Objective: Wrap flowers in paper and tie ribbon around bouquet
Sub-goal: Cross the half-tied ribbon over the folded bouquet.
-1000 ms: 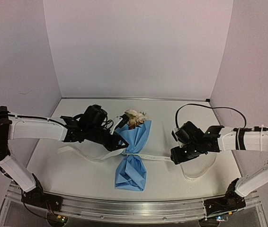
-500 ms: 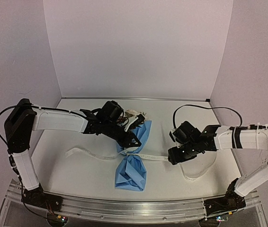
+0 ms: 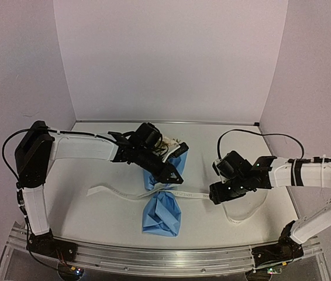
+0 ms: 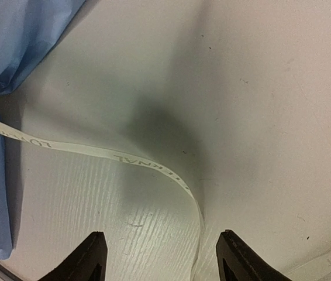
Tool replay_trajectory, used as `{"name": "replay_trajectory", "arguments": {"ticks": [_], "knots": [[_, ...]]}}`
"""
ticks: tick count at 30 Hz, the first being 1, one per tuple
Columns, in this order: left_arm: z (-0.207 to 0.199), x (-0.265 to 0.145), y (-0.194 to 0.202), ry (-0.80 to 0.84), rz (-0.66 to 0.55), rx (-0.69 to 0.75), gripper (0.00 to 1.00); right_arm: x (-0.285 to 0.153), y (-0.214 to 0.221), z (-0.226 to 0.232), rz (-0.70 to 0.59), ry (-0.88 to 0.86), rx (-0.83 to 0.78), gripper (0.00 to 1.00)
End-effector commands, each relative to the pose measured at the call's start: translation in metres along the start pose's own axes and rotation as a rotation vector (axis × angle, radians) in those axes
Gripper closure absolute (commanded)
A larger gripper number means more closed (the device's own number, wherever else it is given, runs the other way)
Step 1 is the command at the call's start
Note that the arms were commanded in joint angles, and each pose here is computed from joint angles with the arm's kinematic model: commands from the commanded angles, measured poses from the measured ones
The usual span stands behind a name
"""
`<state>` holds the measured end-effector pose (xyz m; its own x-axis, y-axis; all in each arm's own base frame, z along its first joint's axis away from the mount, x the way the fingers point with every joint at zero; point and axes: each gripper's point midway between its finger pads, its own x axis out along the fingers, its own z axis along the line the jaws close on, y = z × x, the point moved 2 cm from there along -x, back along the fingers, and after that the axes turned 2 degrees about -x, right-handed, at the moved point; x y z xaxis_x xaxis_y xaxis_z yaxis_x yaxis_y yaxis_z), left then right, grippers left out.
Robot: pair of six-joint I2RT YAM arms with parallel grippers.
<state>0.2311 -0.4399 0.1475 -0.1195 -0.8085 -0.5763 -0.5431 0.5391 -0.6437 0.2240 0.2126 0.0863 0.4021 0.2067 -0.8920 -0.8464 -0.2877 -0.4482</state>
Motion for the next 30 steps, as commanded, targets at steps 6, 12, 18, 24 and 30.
{"name": "replay_trajectory", "arguments": {"ticks": [6,12,18,24,30], "knots": [[-0.027,0.012,-0.017,0.066,-0.008,0.063,0.87,-0.003,0.021,-0.029,0.012,0.07,0.051,0.28],[-0.026,0.019,-0.009,0.064,0.016,0.056,0.9,0.012,0.045,-0.018,0.129,-0.006,0.069,0.33],[-0.026,0.019,-0.009,0.059,0.012,0.06,0.92,0.026,0.07,-0.028,0.19,0.039,0.09,0.4],[-0.028,0.018,-0.011,0.059,0.005,0.072,0.93,0.031,0.093,-0.034,0.227,0.059,0.101,0.47],[-0.03,0.017,-0.013,0.065,-0.003,0.089,0.94,0.024,0.086,-0.044,0.196,0.123,0.068,0.84]]}}
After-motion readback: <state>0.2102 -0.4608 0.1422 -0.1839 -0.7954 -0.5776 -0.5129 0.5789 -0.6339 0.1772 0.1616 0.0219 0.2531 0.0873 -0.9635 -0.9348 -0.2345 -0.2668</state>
